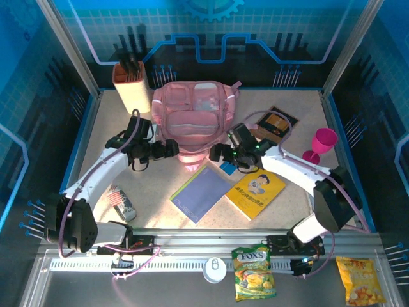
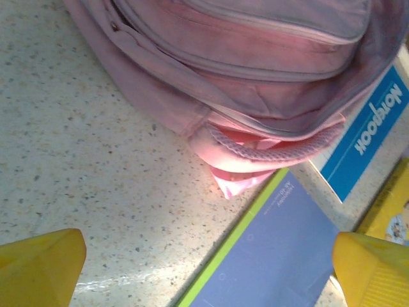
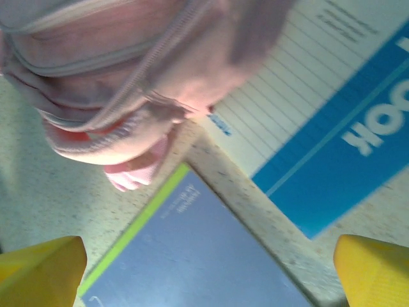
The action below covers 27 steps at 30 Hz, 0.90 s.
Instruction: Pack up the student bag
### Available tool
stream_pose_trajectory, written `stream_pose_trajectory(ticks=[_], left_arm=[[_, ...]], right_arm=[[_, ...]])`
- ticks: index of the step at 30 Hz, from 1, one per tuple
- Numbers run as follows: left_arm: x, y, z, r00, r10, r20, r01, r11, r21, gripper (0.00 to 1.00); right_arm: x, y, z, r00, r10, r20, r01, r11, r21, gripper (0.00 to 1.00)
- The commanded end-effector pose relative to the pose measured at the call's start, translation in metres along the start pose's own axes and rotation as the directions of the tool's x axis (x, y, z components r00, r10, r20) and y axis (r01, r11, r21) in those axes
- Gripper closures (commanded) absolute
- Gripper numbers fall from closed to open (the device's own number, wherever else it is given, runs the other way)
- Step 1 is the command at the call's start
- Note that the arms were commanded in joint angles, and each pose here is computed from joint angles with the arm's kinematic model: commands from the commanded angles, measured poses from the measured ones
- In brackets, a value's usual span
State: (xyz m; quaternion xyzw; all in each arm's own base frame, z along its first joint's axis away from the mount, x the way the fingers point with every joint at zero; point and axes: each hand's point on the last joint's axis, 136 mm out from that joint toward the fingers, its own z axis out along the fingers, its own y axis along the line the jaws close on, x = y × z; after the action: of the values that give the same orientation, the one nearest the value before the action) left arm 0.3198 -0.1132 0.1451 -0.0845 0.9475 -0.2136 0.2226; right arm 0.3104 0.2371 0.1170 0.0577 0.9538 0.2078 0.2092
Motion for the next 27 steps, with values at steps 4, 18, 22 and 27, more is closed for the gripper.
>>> stream_pose_trajectory(ticks=[4,18,22,27], left_arm=[[0.007,-0.021,-0.003,0.998,-0.054,-0.020,0.057,0.990,0.132,0.01],[0.026,-0.020,0.012,0.989,-0.100,-0.109,0.116,0.982,0.148,0.01],[0.031,-0.016,0.018,0.987,-0.098,-0.128,0.114,0.986,0.124,0.01],[0.040,-0.017,0.025,0.985,-0.078,-0.154,0.095,0.990,0.106,0.01]], right_arm=[[0.012,-0.015,0.005,0.998,0.056,0.000,-0.056,0.997,0.053,0.03],[-0.018,0.014,0.079,0.988,0.153,-0.003,-0.153,0.988,-0.038,0.11],[-0.008,-0.005,0.095,0.985,0.170,-0.034,-0.170,0.985,-0.008,0.11],[0.012,-0.036,0.093,0.982,0.181,-0.047,-0.179,0.983,0.038,0.09]])
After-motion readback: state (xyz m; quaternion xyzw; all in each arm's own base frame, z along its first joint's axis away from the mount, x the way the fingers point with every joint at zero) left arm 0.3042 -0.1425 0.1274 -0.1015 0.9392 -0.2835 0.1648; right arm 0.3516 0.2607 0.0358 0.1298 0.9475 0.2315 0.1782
